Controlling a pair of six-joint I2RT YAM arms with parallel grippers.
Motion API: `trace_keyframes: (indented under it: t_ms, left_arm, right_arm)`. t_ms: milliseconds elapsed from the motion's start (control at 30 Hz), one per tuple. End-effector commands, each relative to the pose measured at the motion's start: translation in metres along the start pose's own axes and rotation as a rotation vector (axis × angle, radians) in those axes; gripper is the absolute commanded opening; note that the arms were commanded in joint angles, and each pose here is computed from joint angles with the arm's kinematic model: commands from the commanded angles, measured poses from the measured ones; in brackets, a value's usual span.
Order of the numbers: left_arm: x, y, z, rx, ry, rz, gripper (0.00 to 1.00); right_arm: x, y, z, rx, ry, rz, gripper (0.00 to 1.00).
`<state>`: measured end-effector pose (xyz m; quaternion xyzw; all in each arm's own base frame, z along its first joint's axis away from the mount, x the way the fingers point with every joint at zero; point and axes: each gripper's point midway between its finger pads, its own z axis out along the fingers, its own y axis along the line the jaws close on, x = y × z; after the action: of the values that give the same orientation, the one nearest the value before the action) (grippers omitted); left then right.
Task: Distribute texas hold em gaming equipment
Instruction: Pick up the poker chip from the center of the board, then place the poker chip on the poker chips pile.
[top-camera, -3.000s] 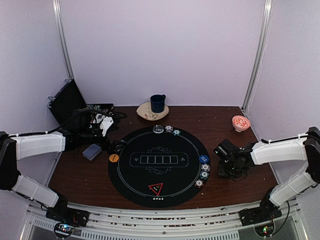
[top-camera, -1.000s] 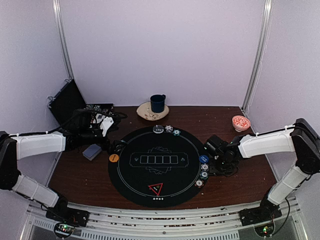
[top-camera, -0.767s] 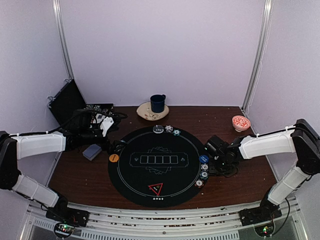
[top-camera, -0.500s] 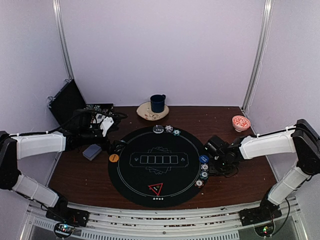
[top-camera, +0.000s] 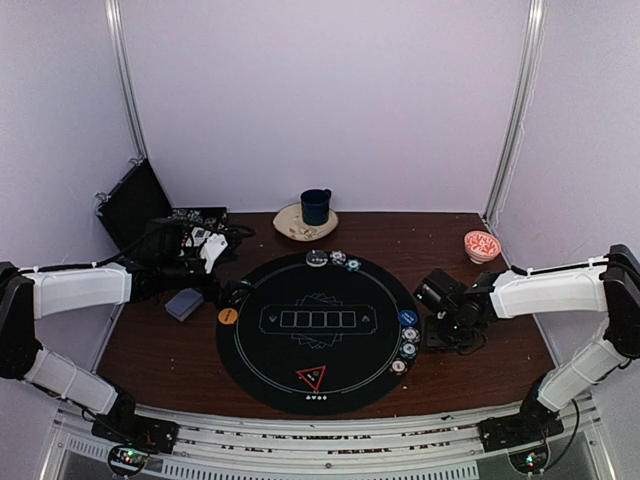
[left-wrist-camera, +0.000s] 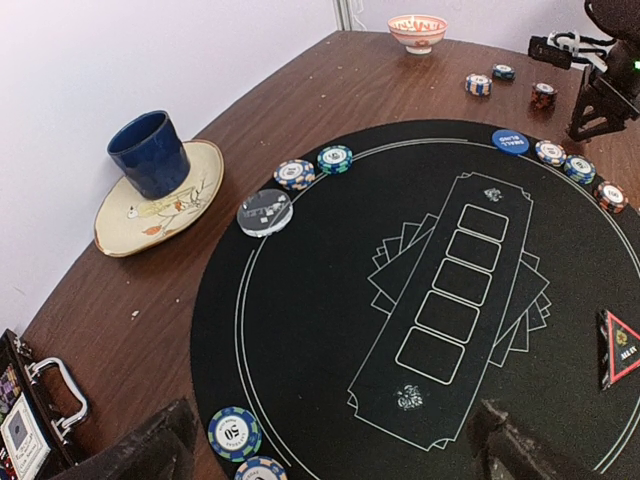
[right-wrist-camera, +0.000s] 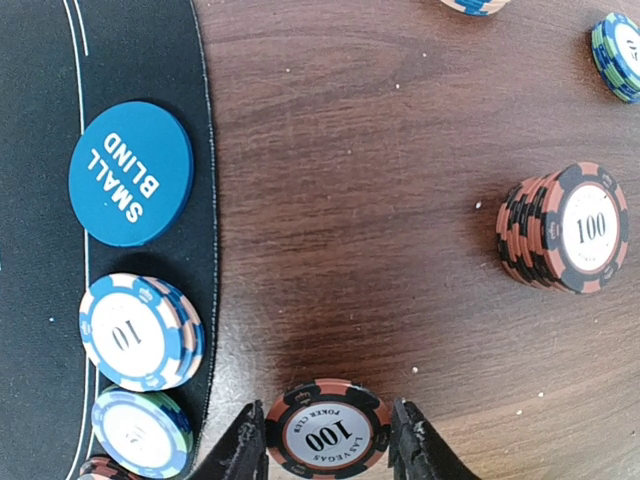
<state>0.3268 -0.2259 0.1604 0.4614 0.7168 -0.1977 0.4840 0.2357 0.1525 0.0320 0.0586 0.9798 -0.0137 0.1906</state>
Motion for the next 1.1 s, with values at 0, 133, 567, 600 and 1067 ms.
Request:
trace_keyframes:
  t_ms: [0,133,567,600,1067]
  left_arm:
    - [-0.006,0.005,0.001,-0.014,-0.036,0.013,0.98]
    - [-0.006,0.006,0.001,-0.017,-0.035,0.014,0.98]
    - [-0.006,0.006,0.001,-0.017,-0.034,0.014,0.98]
    - [-0.006,0.006,0.002,-0.016,-0.033,0.013,0.98]
    - [-0.007,0.005,0.001,-0.014,-0.036,0.015,0.98]
  right_arm:
    - [0.002,-0.006,-0.001,0.028,-0.016,-0.007,0.4]
    - [-0.002,0.007,-0.008,0.003,-0.036,-0.025,0.41]
    - [0.009,0.074,-0.036,-0.084,-0.078,-0.133,0.42]
    - [0.012,0.078,-0.035,-0.087,-0.074,-0.144,0.42]
    - [0.043,0.099,-0.037,-0.099,-0.058,-0.201,0.43]
